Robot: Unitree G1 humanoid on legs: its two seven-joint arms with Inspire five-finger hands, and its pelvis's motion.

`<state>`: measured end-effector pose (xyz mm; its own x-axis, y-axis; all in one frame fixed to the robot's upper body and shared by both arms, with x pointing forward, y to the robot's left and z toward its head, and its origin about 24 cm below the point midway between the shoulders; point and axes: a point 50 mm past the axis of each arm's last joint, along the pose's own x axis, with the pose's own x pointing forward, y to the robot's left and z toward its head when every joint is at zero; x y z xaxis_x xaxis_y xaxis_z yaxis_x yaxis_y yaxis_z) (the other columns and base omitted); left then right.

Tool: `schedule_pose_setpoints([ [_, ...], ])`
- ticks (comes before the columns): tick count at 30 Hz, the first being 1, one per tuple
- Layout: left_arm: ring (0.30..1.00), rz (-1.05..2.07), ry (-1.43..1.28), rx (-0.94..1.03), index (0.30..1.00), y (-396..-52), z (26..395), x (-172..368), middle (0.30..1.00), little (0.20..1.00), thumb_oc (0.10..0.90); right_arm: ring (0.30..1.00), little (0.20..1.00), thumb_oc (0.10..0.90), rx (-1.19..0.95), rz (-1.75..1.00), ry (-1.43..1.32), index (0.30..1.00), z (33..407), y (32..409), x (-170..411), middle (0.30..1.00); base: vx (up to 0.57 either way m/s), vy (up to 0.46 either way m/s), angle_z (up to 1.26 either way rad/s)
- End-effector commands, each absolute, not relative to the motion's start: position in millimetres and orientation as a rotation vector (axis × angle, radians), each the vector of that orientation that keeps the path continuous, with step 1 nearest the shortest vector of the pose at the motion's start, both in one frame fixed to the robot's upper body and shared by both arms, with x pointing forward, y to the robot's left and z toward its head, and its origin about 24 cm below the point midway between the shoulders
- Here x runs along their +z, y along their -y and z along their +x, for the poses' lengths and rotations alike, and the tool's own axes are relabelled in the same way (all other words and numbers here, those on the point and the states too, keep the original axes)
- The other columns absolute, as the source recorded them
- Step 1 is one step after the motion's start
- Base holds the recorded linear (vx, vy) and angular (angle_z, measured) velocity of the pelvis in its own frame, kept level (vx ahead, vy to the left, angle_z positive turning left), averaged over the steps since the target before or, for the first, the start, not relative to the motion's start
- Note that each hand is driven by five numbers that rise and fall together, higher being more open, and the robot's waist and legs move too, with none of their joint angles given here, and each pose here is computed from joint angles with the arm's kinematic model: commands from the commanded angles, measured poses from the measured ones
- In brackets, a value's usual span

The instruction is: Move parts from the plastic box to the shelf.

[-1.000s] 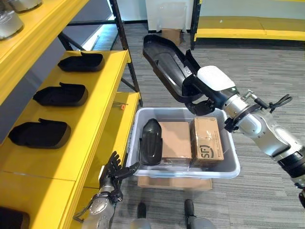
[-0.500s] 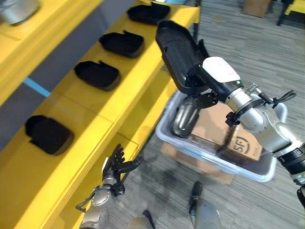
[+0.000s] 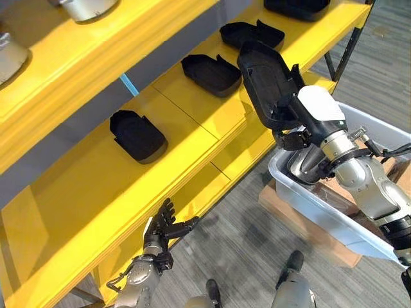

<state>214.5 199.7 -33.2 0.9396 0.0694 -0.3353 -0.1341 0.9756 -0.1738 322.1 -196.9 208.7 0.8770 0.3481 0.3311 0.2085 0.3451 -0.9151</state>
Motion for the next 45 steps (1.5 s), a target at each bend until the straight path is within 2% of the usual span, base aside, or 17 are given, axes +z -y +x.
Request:
schedule_pose_setpoints([
  [1,1.0,-0.117,-0.153,0.054,1.0,-206,230,1,1.0,1.0,0.9,0.3,0.3,0.4,-0.016,-1.149,0.902,0.3,304,174,275,0.3,-0.03,0.068,0.11],
  [21,1.0,-0.054,-0.151,0.097,1.0,-222,221,2,1.0,1.0,0.9,0.3,0.3,0.4,0.025,-1.115,0.813,0.3,306,176,252,0.3,0.01,0.141,0.25],
  [29,1.0,-0.047,-0.152,0.029,1.0,-206,235,2,1.0,1.0,0.9,0.3,0.3,0.4,-0.002,-1.067,0.786,0.3,300,194,252,0.3,0.03,0.059,0.61],
  [45,1.0,-0.068,-0.145,0.04,1.0,-204,229,3,1.0,1.0,0.9,0.3,0.3,0.4,0.077,-1.024,0.858,0.3,302,170,261,0.3,0.02,-0.082,0.03],
])
